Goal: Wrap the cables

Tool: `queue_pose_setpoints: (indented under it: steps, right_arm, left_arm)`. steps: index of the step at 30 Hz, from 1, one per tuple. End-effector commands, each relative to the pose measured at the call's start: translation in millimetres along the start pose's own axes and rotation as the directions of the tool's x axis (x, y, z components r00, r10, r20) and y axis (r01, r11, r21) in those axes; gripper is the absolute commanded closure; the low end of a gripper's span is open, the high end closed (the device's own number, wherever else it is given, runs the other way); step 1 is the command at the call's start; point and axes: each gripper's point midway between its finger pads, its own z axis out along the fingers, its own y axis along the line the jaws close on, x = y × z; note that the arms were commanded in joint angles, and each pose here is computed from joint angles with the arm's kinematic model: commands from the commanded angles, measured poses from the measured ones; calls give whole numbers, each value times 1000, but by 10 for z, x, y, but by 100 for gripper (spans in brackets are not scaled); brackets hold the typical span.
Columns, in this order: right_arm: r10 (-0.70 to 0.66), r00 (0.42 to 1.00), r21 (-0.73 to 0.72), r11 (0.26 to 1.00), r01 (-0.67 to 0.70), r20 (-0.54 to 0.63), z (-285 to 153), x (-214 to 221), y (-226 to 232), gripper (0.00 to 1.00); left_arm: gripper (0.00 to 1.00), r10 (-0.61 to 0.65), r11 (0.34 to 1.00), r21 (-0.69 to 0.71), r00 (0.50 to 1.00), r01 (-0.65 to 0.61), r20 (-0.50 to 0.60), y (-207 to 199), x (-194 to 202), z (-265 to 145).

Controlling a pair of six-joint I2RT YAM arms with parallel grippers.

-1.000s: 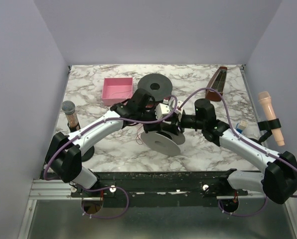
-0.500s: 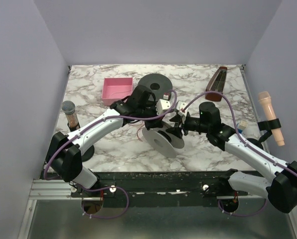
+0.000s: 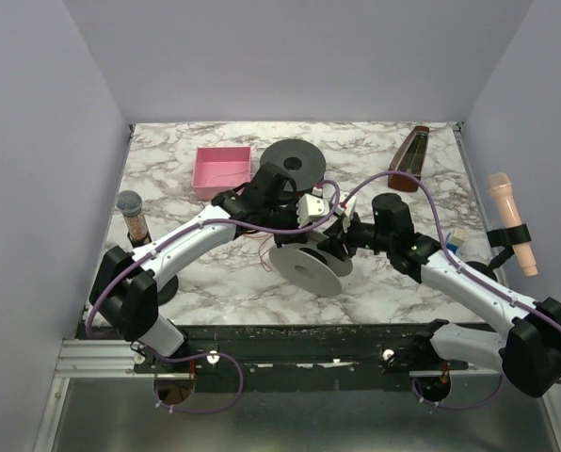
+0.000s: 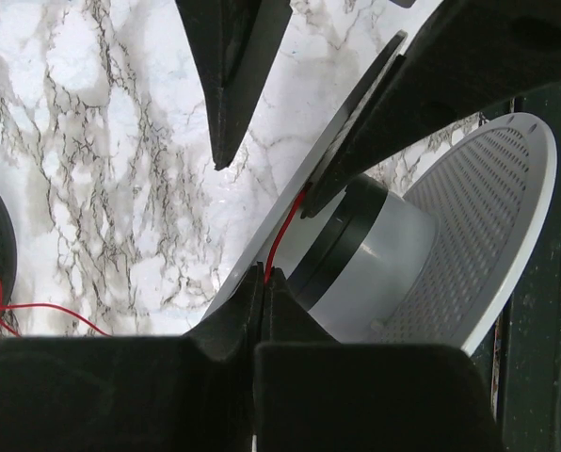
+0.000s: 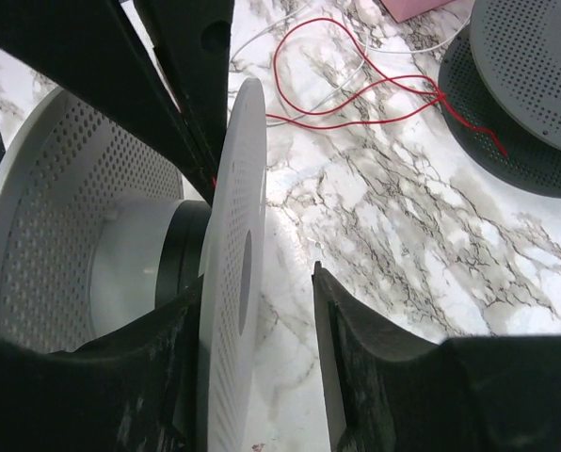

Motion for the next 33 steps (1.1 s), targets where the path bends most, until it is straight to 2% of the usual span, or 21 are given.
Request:
queue_pose_setpoints:
  steps: [1, 5, 6, 9, 13, 16, 20, 21, 25, 26, 27, 33]
  right_arm:
    - [10, 999, -15, 1000, -11, -41, 60, 114, 39, 50]
    - [-3, 1000, -24, 1000, 2, -31, 70, 77, 40, 50]
    - [-8, 1000, -26, 1000, 7, -27, 70, 58, 39, 53]
    - [-17, 1000, -33, 999, 16, -22, 72, 43, 46, 81]
    - [-27, 1000, -39, 999, 27, -11, 54, 49, 72, 97]
    - [-47, 999, -24, 999, 47, 3, 31, 42, 59, 99]
    - [-70, 997, -22, 997, 70, 17, -5, 21, 73, 99]
    - [-93, 994, -18, 995, 94, 50, -2, -58, 61, 99]
    - [-99, 993, -28, 994, 101, 68, -5, -74, 88, 99]
    - [-100, 993, -25, 994, 102, 68, -4, -73, 82, 99]
    - [-98, 993, -22, 995, 100, 71, -6, -83, 79, 99]
    - [-96, 993, -11, 995, 97, 73, -6, -71, 65, 99]
  left_arm:
    - [100, 81, 996, 45, 996, -82, 24, -108, -142, 162]
    - [100, 76, 996, 49, 997, -76, 17, -117, -135, 191]
    - [100, 76, 996, 50, 997, -76, 16, -122, -129, 195]
    - [100, 65, 997, 47, 998, -66, 13, -119, -125, 199]
    - [100, 48, 998, 26, 999, -49, 10, -95, -131, 183]
    - [100, 39, 999, 6, 999, -39, -3, -75, -106, 155]
    - [94, 13, 998, -68, 1000, -13, -7, 41, -158, 59]
    - [92, 5, 997, -81, 1000, -6, -10, 57, -165, 33]
    - [79, -32, 993, -116, 999, 31, -12, 72, -209, -61]
    - [67, -36, 991, -126, 999, 35, -11, 80, -223, -84]
    - [61, -47, 989, -141, 999, 44, -18, 94, -218, -107]
    - [50, -43, 976, -217, 997, 29, -61, 201, -239, -293]
